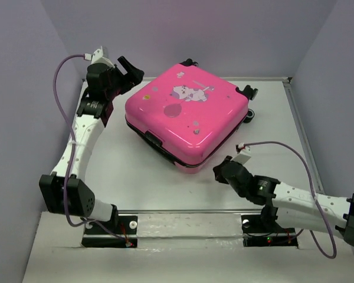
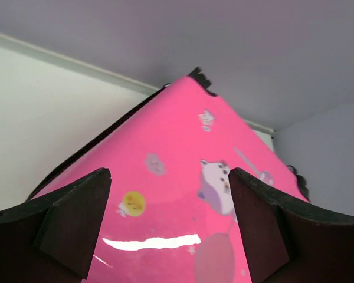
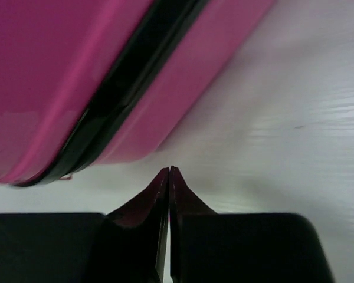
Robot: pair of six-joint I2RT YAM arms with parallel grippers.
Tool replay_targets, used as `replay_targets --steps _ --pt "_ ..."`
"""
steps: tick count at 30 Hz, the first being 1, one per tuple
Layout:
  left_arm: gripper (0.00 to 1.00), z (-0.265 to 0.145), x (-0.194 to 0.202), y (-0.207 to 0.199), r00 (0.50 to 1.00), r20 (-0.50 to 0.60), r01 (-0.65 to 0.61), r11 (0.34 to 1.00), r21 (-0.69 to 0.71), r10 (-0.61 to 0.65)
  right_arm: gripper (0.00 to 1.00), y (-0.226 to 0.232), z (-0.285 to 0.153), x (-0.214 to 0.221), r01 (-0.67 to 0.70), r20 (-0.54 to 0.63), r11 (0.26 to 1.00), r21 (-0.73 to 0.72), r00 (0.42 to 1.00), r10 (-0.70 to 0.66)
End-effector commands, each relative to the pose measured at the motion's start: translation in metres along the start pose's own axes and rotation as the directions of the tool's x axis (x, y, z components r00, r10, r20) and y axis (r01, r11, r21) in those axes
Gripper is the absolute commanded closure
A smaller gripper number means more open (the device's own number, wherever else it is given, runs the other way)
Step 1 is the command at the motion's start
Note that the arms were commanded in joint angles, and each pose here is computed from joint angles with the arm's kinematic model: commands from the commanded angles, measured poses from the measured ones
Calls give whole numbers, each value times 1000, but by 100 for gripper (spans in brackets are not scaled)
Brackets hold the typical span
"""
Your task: Pack the luggage
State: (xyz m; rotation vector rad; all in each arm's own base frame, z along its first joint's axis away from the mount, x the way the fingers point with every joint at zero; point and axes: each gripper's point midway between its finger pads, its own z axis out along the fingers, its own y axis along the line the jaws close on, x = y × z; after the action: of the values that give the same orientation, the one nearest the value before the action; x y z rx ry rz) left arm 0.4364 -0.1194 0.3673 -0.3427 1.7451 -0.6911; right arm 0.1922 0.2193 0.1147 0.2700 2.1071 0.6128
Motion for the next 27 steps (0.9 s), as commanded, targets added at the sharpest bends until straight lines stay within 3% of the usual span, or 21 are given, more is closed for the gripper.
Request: replay_targets --steps 1,5,7,11,15,22,27 --pt "8 25 -23 41 1000 5 -5 998 -60 6 93 -55 10 -31 4 38 982 188 999 -12" --pt "8 53 -11 91 994 -79 63 993 -101 -72 93 -78 24 -80 -24 124 964 263 992 -9" --pt "8 65 4 112 989 -114 84 987 -134 -100 93 -72 38 -105 -61 139 979 192 990 35" --pt "8 89 34 142 969 -188 128 975 -179 -161 93 -93 66 -123 -81 114 974 212 992 58" --pt "7 108 66 175 941 -252 167 956 -241 -228 93 -86 85 -137 -89 105 980 180 992 70" --pt "8 114 109 192 925 -329 75 941 -330 -190 93 -84 115 -164 -95 85 986 134 993 84" --pt "8 105 159 157 901 -391 90 961 -262 -191 93 -51 133 -184 -54 64 999 7 997 53"
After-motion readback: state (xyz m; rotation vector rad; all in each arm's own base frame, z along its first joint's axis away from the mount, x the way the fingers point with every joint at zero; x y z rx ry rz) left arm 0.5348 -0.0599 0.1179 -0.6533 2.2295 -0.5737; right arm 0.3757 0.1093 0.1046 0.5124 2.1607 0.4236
